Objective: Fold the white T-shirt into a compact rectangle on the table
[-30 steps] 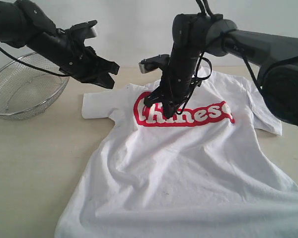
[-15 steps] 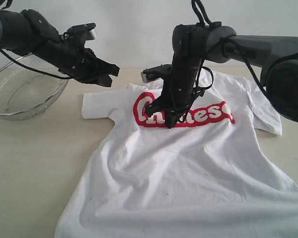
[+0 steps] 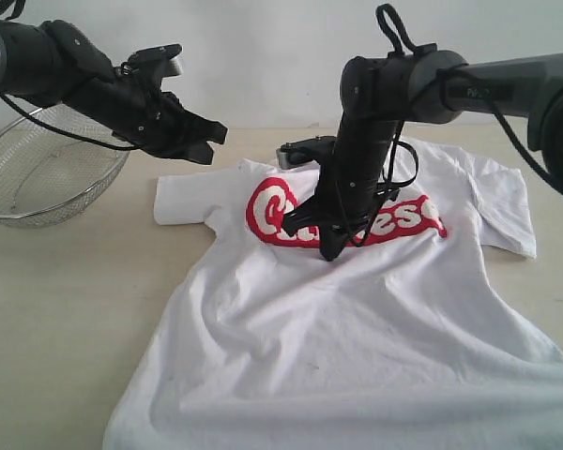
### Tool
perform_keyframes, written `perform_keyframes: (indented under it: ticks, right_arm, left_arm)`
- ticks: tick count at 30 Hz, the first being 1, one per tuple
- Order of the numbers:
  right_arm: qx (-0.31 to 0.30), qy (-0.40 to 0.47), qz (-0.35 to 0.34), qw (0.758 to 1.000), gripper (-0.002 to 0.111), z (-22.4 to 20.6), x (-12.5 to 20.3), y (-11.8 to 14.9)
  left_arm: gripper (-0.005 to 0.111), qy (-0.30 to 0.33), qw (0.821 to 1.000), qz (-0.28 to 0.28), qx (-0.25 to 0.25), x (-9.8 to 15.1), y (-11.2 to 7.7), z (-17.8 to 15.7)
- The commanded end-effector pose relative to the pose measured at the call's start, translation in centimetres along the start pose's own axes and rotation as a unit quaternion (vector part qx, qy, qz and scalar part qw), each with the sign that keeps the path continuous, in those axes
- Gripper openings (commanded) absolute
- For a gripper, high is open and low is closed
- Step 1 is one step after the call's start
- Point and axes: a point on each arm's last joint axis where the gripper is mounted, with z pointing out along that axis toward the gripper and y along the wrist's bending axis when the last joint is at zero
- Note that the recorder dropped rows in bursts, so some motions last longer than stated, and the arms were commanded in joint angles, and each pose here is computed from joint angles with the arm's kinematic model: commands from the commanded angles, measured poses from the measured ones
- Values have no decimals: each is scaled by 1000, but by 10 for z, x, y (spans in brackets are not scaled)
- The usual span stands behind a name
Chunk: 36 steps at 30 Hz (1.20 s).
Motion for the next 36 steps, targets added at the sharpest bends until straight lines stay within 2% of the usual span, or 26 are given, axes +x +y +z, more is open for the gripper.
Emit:
perform_keyframes:
  ticks: [1, 7, 13, 18, 29, 36]
  right_arm:
    - [-19, 160, 6, 987, 0, 60, 42, -4]
    - [-22, 167, -2, 986, 0, 45, 57, 0]
    - [-13, 142, -8, 990, 0, 18, 56, 4]
    - [-12, 138, -9, 990, 0, 15, 56, 4]
    - [15, 146, -33, 989, 0, 14, 57, -1]
    - [28, 149, -37, 988, 0, 14, 58, -4]
  left_arm:
    - [5, 5, 1000, -2, 7, 1, -2, 1]
    - [5, 45, 999, -21, 23, 15, 1, 16]
    - [5, 82, 996, -32, 31, 33, 7, 38]
    - [5, 101, 993, -43, 31, 44, 11, 49]
    - [5, 207, 974, -45, 78, 68, 2, 44]
    - [5, 216, 971, -42, 91, 65, -9, 17]
